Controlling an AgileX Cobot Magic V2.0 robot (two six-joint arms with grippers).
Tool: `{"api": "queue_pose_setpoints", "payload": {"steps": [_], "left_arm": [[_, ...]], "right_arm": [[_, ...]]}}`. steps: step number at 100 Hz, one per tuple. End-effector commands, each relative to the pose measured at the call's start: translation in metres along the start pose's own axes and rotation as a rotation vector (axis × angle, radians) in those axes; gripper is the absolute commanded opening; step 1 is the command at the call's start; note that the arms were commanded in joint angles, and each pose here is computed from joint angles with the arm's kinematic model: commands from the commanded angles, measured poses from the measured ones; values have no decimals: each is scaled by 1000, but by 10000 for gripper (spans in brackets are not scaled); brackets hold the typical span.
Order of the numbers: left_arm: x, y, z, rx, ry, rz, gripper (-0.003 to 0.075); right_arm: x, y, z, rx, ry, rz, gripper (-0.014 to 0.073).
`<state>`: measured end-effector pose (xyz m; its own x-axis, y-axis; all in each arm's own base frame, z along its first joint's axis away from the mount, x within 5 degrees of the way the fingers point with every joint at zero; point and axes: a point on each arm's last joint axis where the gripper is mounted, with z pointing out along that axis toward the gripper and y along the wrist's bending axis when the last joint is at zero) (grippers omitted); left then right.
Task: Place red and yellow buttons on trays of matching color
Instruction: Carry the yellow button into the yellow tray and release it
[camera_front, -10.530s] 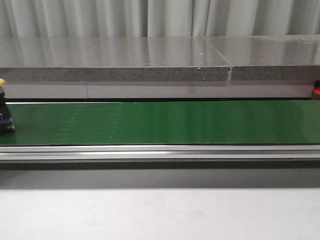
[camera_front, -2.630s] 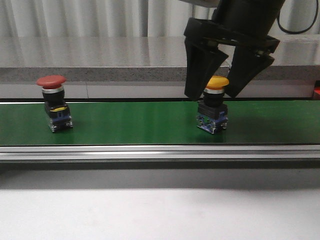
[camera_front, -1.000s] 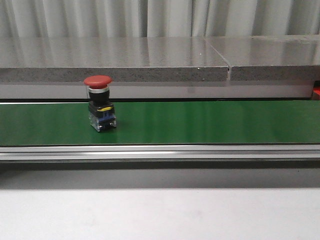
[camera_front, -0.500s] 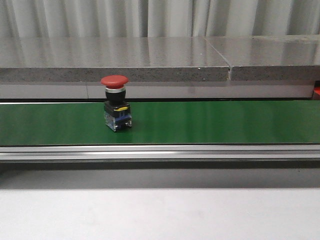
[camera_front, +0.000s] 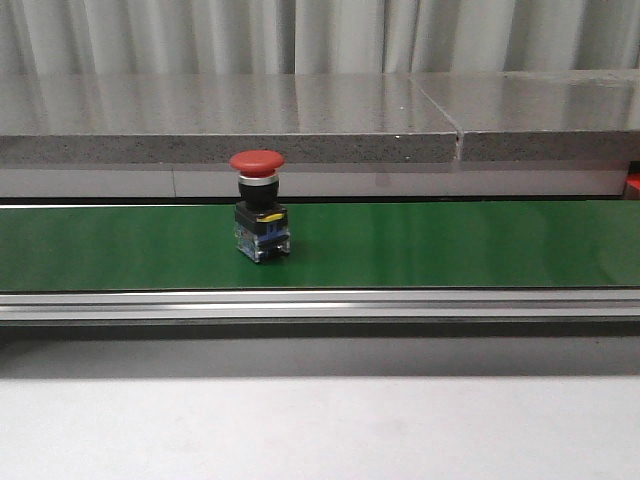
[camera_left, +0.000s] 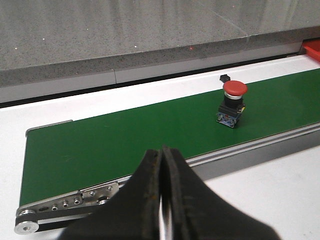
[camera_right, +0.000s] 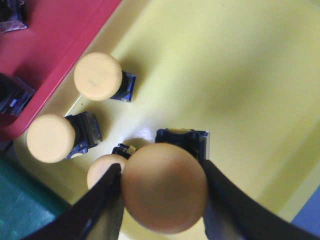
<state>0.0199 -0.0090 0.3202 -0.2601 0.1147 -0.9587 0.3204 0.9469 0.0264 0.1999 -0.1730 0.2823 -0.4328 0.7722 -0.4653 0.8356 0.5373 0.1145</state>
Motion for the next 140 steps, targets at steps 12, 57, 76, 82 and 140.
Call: {"api": "queue_pose_setpoints", "payload": {"steps": [12,57,76,82,140], "left_arm": [[-14,0,-3,11,-89,-20,-21],[-14,0,-3,11,-93,-20,-21],[-14,0,-3,11,-93,-20,-21],[-14,0,-3,11,-93,-20,-21],[-14,0,-3,11,-95,-20,-21]], "right_arm": [[-13,0,11,-20,-75,23,111],[-6,4,51,-62,-57,75,114],[-7,5,61,-69,-69,81,114],[-6,5,64,-67,-61,82,114],[-7,6,68,-77,-60,100,508]]}}
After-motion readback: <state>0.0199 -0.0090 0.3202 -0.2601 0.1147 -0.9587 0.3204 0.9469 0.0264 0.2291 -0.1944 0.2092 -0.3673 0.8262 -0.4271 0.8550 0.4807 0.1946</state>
